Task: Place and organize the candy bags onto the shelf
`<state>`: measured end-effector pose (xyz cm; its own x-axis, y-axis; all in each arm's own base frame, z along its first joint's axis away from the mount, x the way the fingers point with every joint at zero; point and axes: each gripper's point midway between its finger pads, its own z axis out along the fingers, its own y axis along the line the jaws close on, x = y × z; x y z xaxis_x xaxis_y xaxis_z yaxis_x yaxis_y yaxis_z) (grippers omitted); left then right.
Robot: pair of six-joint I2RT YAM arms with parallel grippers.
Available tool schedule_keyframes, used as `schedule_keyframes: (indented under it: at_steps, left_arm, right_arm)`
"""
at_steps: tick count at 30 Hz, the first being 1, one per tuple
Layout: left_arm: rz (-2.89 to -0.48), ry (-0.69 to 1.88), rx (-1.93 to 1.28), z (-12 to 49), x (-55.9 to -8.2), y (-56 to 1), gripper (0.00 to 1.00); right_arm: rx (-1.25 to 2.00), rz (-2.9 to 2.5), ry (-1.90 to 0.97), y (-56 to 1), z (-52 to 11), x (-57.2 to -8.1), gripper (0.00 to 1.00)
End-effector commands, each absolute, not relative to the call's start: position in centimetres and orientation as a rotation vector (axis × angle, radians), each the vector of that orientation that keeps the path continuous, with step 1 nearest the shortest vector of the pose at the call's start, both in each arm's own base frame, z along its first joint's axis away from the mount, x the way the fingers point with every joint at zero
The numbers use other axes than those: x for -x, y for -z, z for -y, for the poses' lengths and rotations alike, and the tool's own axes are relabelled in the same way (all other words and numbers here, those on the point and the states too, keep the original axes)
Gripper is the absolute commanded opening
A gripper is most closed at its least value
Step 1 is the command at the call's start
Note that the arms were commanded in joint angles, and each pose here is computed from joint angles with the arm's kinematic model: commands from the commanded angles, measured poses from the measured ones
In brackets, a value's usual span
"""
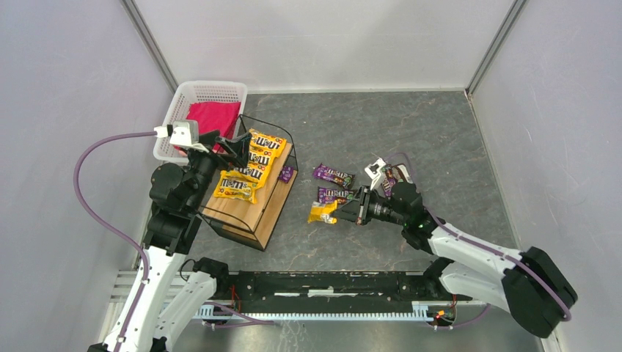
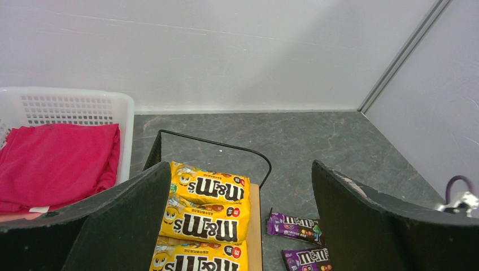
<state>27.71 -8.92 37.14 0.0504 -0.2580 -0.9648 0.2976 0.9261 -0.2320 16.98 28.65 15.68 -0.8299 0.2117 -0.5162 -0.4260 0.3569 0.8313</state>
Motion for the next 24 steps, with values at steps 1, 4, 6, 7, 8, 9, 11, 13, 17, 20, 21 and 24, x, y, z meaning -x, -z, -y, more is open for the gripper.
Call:
schedule_keyframes:
  at_steps: [1,4,6,7,8,9,11,13,17,20,21,24]
  left_arm:
    - [-1.403,0.422,-0.037,8.7,-27.1,-39.0,1.0]
    - [-1.396,0.402,-0.017,8.2,-27.1,-39.1,1.0]
    - [-1.389,0.394,-0.01,8.0,-27.0,-39.3,1.0]
    - [-1.388,0.39,-0.005,7.9,-27.0,-39.2,1.0]
    - [-1.386,0.387,-0.003,7.8,-26.9,-39.3,1.0]
    - [-1.383,0.382,0.001,7.7,-26.9,-39.3,1.0]
    - [-1.38,0.373,0.005,7.5,-26.9,-39.3,1.0]
    - [-1.381,0.358,0.017,7.2,-26.9,-39.2,1.0]
    - [-1.376,0.338,0.03,6.8,-26.9,-39.3,1.0]
    - [-1.372,0.328,0.038,6.5,-26.8,-39.4,1.0]
    - [-1.372,0.325,0.04,6.5,-26.8,-39.4,1.0]
    - [-1.373,0.324,0.042,6.4,-26.8,-39.3,1.0]
  right_arm:
    - [0.191,-1.81,-1.575,-24.2,-30.6,-17.7,0.0]
    - [0.24,-1.72,-1.625,-28.3,-33.0,-17.0,0.0]
    - [0.26,-1.663,-1.66,-30.7,-34.8,-16.6,0.0]
    - [0.273,-1.628,-1.685,-32.0,-35.7,-16.4,0.0]
    - [0.282,-1.6,-1.705,-33.1,-36.6,-16.2,0.0]
    - [0.291,-1.576,-1.726,-34.1,-37.6,-16.0,0.0]
    - [0.304,-1.53,-1.765,-35.8,-39.3,-15.9,0.0]
    - [0.316,-1.501,-1.79,-37.1,-41.2,-15.8,0.0]
    - [0.292,-1.494,-1.815,-37.5,-44.6,-16.4,0.0]
    - [0.26,-1.514,-1.827,-36.8,-46.9,-16.9,0.01]
    - [0.247,-1.523,-1.836,-36.5,-47.6,-17.0,0.0]
    - [0.244,-1.55,-1.891,-35.4,-49.7,-16.7,0.0]
